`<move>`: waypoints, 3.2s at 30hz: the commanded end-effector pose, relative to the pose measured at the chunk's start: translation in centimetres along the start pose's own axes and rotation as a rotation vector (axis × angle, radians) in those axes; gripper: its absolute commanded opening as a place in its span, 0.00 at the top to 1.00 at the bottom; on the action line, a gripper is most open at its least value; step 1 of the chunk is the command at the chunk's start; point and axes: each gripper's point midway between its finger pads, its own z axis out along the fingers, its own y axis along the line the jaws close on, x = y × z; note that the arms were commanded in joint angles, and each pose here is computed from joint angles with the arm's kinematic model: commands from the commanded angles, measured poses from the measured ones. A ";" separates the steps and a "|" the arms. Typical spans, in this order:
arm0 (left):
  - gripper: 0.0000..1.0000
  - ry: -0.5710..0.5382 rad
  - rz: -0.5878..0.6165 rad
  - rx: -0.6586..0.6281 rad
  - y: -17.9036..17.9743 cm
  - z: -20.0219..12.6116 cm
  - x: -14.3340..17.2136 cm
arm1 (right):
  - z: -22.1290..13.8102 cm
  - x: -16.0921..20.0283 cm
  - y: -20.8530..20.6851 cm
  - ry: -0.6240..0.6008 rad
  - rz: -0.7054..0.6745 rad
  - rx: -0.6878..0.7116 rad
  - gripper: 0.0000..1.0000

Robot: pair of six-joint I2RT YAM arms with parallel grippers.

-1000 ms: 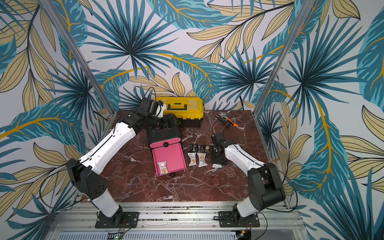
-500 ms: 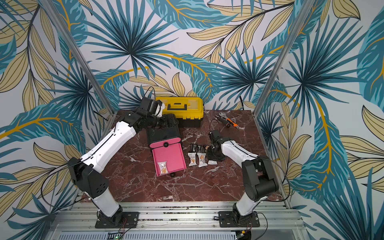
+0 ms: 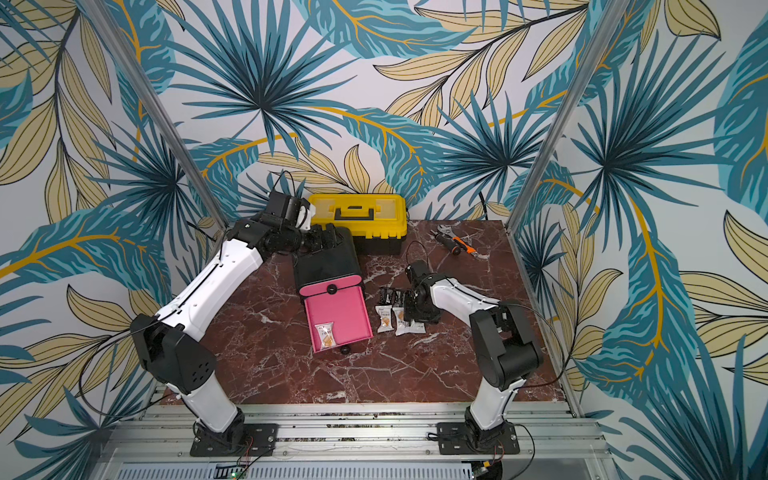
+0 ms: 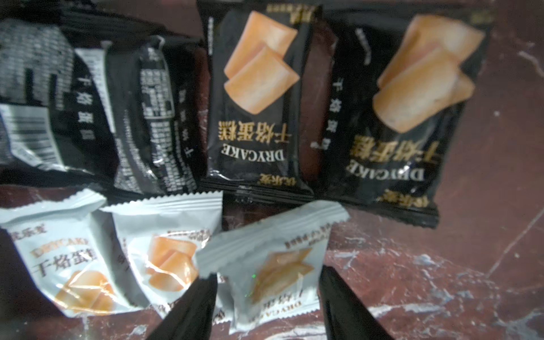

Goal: Take the cookies out of the drawer
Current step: Place the cookie at the center of the board, then pick up the cookie from the drawer, then place the cookie at the center of the board.

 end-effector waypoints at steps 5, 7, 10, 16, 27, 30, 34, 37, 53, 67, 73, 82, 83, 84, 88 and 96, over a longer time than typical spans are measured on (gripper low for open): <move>0.00 -0.022 -0.050 0.047 2.1 -2.4 -1.3 | -5.6 -1.5 0.9 -0.139 0.063 0.011 0.34; 0.00 -0.002 -0.103 0.032 4.1 -2.6 -1.6 | -7.9 -1.4 1.8 -0.183 0.088 -0.006 0.34; 0.00 -0.009 -0.181 -0.001 7.1 -3.6 -2.2 | -11.2 -0.6 4.2 -0.265 0.095 -0.073 0.32; 0.00 -0.002 -0.246 -0.019 9.4 -3.5 -1.6 | -14.7 1.3 10.0 -0.351 0.107 -0.241 0.32; 0.00 0.101 -0.303 -0.011 10.8 -1.0 1.1 | -11.6 4.3 22.8 -0.261 -0.064 -0.374 0.32; 0.00 0.115 -0.308 -0.006 10.9 -0.8 1.5 | -9.7 5.1 25.1 -0.228 -0.103 -0.375 0.32; 0.00 0.135 -0.300 -0.003 10.9 -0.5 2.0 | -7.3 6.3 27.0 -0.192 -0.152 -0.354 0.32; 0.00 0.149 -0.294 -0.006 11.0 -0.3 2.2 | -6.2 7.3 27.5 -0.173 -0.175 -0.337 0.32; 0.00 0.166 -0.287 -0.003 10.0 0.2 2.5 | -2.9 8.5 26.0 -0.168 -0.214 -0.159 0.35; 0.00 0.159 -0.265 -0.029 9.3 -0.1 2.4 | -1.2 8.5 26.6 -0.159 -0.284 -0.133 0.49; 0.00 0.144 -0.253 -0.039 9.1 -0.6 2.0 | -4.0 7.5 26.5 -0.208 -0.306 -0.165 0.63; 0.00 0.112 -0.228 -0.038 8.1 -1.0 1.4 | -9.7 6.7 22.2 -0.279 -0.289 -0.190 0.68; 0.00 0.109 -0.229 -0.037 8.1 -1.0 1.3 | -10.2 6.7 21.7 -0.283 -0.287 -0.194 0.68; 0.00 0.107 -0.231 -0.035 8.0 -1.0 1.2 | -10.8 6.5 21.0 -0.287 -0.283 -0.199 0.68; 0.00 0.096 -0.223 -0.031 7.6 -1.1 0.9 | -12.4 6.0 17.2 -0.288 -0.276 -0.143 0.68; 0.00 0.090 -0.201 -0.048 7.4 -1.3 1.0 | -11.5 3.7 6.4 -0.261 -0.118 -0.013 0.67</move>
